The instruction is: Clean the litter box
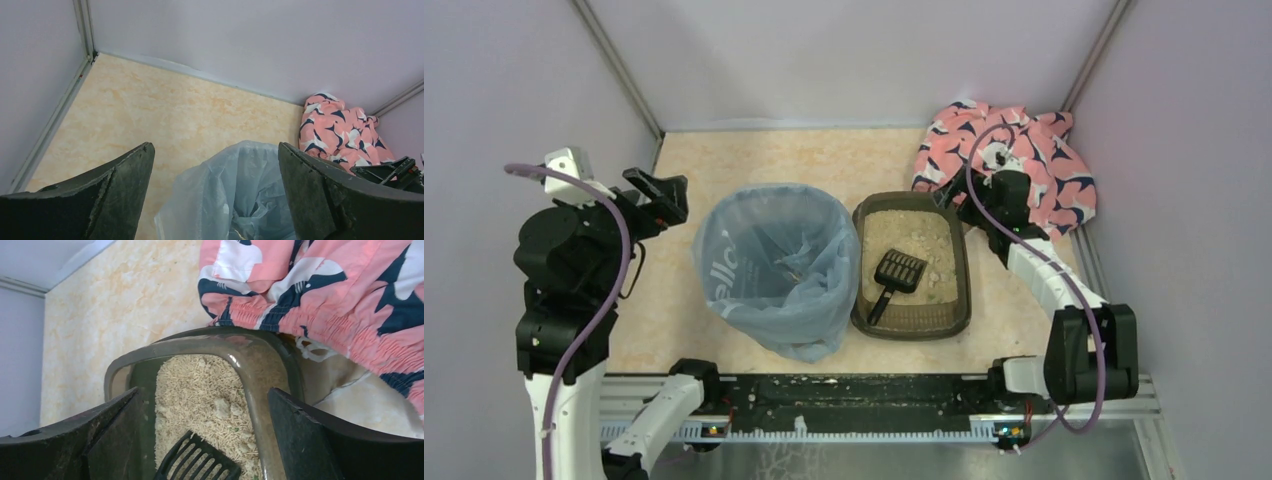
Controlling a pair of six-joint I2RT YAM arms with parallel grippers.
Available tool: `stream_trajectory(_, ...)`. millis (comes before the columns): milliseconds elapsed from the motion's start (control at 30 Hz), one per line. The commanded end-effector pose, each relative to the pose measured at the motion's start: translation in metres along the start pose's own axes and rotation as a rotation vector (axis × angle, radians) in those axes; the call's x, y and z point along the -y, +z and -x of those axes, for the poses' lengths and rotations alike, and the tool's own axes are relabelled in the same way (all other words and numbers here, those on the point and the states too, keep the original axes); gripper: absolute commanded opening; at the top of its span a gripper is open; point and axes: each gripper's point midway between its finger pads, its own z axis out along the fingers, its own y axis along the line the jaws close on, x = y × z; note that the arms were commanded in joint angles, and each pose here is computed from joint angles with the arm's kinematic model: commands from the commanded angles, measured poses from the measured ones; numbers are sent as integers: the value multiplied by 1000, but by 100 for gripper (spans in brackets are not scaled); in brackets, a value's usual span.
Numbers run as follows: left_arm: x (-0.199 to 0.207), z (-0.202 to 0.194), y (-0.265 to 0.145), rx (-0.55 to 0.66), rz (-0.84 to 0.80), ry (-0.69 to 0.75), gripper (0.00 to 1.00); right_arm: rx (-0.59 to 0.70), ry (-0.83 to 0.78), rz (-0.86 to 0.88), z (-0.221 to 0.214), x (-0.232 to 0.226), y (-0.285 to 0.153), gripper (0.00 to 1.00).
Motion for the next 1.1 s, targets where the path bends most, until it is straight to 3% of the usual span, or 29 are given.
stream_trajectory(0,8,-18,15,-38,-46,-16,99,169,49,207,34,-41,-22,95)
stream_trajectory(167,24,-23,38,-12,-145,30,99,184,171,617,39,-94,-52,90)
stream_trajectory(267,35,-32,59,-120,-170,44,99,129,161,716,34,-109,-56,89)
stream_trajectory(433,31,-73,69,-442,-117,84,96,166,53,601,35,-97,-60,89)
stream_trajectory(533,17,-90,52,-536,-71,120,93,179,-14,511,33,-84,-62,89)
stream_trajectory(667,-3,-122,38,-609,-5,134,91,180,-48,494,32,-82,-65,89)
stream_trajectory(800,2,-152,28,-717,-53,93,86,162,-45,510,29,-83,-62,89)
stream_trajectory(1067,-7,-179,21,-799,-54,120,79,153,-39,506,26,-80,-59,89)
